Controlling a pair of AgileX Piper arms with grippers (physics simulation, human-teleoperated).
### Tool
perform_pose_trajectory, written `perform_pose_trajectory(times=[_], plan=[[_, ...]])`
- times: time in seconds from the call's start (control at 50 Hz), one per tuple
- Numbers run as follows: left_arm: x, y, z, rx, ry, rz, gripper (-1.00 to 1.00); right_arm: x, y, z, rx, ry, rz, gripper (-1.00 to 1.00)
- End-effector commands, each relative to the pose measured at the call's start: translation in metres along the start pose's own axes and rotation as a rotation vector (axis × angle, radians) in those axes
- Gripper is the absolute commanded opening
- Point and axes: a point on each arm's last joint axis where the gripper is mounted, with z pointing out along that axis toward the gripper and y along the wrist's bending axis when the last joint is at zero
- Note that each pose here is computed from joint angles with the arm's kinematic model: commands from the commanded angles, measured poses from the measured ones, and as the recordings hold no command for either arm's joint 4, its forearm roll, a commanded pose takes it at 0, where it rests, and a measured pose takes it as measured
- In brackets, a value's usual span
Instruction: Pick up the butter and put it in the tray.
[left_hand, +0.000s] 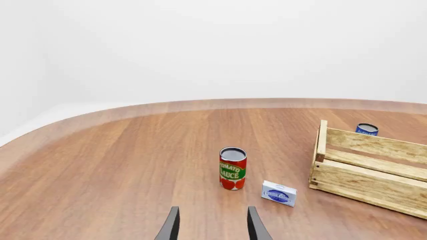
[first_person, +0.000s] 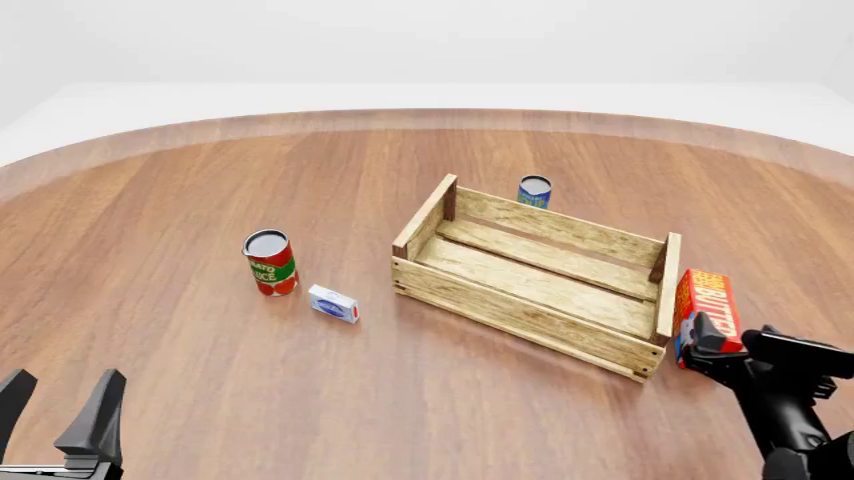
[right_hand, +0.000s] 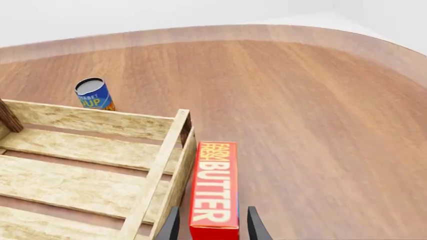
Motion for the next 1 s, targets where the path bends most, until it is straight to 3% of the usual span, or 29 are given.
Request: perform_pose_trajectory(times=[0.02,1.0], plan=[[0.000,0.000,0.000,0.000,0.000,0.000,1.00,0.004,0.001,0.005,-0.004,0.016,0.011,1.00],[0.000,0.000,0.000,0.000,0.000,0.000,1.00,0.019,0.002,0.020,-0.007,0.082,0.050,1.00]])
